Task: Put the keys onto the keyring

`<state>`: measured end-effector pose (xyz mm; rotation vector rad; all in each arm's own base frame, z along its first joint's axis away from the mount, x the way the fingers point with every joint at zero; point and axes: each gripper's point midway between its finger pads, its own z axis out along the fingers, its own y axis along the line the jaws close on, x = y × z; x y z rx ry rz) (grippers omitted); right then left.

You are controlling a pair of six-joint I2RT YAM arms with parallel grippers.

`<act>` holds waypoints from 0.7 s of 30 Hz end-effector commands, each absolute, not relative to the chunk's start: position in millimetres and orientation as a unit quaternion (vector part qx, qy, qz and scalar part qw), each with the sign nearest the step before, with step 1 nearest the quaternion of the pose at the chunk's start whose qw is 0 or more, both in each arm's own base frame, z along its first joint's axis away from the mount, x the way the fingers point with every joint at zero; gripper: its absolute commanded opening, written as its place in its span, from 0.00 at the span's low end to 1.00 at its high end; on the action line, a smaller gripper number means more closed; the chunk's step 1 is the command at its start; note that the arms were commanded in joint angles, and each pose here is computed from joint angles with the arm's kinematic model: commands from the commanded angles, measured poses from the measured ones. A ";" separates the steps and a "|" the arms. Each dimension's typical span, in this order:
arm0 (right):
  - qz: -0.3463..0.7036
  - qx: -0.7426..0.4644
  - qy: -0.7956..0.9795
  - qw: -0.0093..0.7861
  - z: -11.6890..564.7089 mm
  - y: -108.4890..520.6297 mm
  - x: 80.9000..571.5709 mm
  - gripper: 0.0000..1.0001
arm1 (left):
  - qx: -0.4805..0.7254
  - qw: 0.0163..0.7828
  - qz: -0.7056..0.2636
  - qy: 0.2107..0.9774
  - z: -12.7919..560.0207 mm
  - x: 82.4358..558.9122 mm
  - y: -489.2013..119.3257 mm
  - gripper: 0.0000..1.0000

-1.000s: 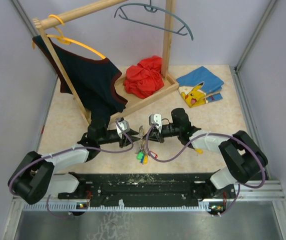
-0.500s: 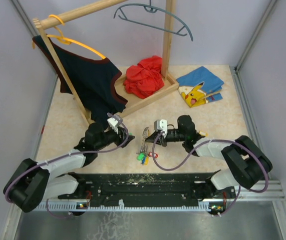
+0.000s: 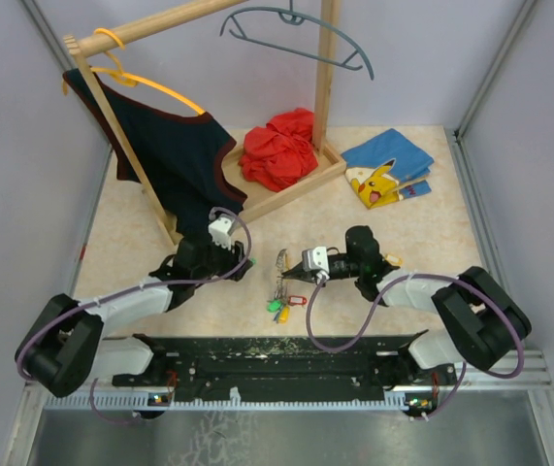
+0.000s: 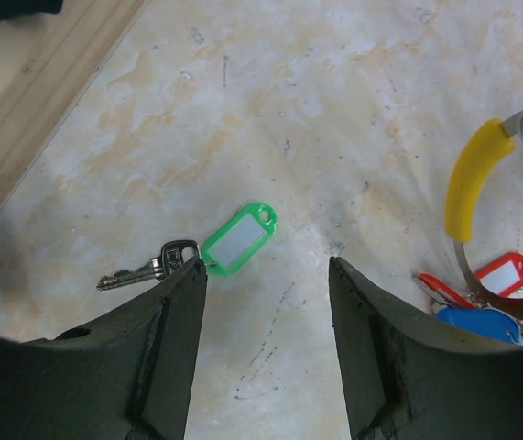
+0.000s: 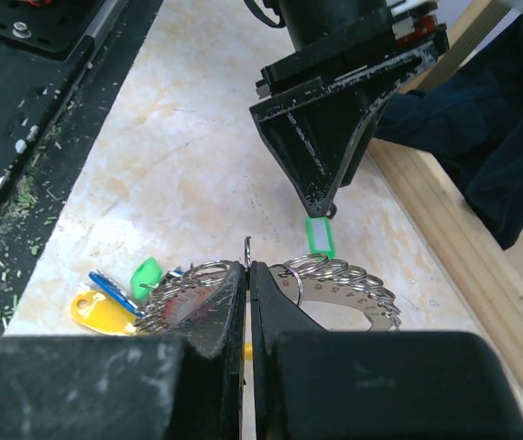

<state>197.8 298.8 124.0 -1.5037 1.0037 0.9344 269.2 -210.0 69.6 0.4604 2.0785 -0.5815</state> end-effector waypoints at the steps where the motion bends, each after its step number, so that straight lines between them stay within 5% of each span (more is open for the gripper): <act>1: 0.349 -0.645 0.350 0.583 152.2 301.4 204.7 0.00 | 0.163 0.431 -0.199 0.865 63.1 277.6 -200.6 0.62; 21: 0.360 -0.646 0.364 0.566 144.3 303.5 206.2 0.00 | 0.151 0.356 -0.131 0.913 36.2 295.4 -196.2 0.56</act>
